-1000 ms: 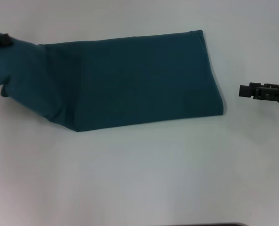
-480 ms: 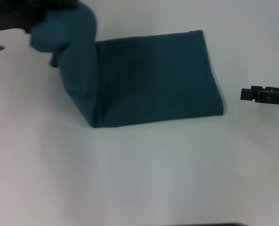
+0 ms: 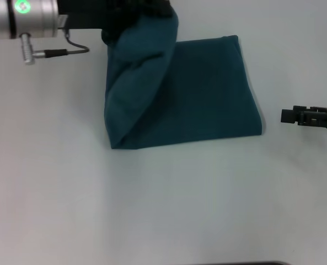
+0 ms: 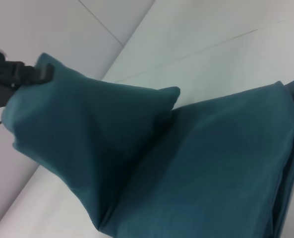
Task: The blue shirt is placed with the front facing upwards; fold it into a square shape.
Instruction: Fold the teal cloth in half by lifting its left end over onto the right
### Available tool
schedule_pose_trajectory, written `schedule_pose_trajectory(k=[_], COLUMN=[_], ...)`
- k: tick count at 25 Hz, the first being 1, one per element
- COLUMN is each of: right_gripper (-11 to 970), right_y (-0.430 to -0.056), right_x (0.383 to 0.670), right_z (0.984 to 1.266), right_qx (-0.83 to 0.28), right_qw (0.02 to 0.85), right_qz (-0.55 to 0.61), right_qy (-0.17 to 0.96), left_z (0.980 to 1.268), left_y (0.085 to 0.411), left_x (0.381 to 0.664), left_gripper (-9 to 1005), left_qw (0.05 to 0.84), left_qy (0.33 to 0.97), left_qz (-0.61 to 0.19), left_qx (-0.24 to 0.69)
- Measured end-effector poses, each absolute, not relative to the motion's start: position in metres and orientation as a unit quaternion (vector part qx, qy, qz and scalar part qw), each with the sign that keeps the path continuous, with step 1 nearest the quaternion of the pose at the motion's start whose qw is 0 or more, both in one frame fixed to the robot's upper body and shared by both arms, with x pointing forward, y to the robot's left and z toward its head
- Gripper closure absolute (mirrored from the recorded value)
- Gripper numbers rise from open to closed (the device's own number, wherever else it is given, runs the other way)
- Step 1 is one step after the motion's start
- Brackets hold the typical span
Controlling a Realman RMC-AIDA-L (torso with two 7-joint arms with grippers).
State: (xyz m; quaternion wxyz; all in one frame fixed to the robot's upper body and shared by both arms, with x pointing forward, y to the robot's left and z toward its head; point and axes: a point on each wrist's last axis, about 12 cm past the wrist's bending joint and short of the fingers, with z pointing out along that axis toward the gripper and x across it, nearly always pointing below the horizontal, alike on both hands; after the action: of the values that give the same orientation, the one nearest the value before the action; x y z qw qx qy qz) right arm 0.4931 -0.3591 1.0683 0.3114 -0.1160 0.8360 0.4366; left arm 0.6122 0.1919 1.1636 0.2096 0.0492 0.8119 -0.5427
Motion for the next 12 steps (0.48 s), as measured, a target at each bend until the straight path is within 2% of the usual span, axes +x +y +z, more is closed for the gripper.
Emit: schedule_pose_trajectory(k=[7, 12], right_gripper=[44, 44], right_y=[-0.359, -0.357], right_x=[0.493, 0.494], right_z=[1.067, 1.067], right_qx=[-0.116, -0.116], right_qw=[0.310, 0.309], right_qz=[0.436, 0.439], right_qy=[0.837, 0.836], left_z=[1.156, 1.149], left_y=[0.176, 0.150], left_x=[0.618, 0.623], left_gripper=[890, 888], left_qw=[0.198, 0.174], left_qy=[0.816, 0.828], left_qz=[-0.541, -0.530], left_qx=[0.042, 0.056])
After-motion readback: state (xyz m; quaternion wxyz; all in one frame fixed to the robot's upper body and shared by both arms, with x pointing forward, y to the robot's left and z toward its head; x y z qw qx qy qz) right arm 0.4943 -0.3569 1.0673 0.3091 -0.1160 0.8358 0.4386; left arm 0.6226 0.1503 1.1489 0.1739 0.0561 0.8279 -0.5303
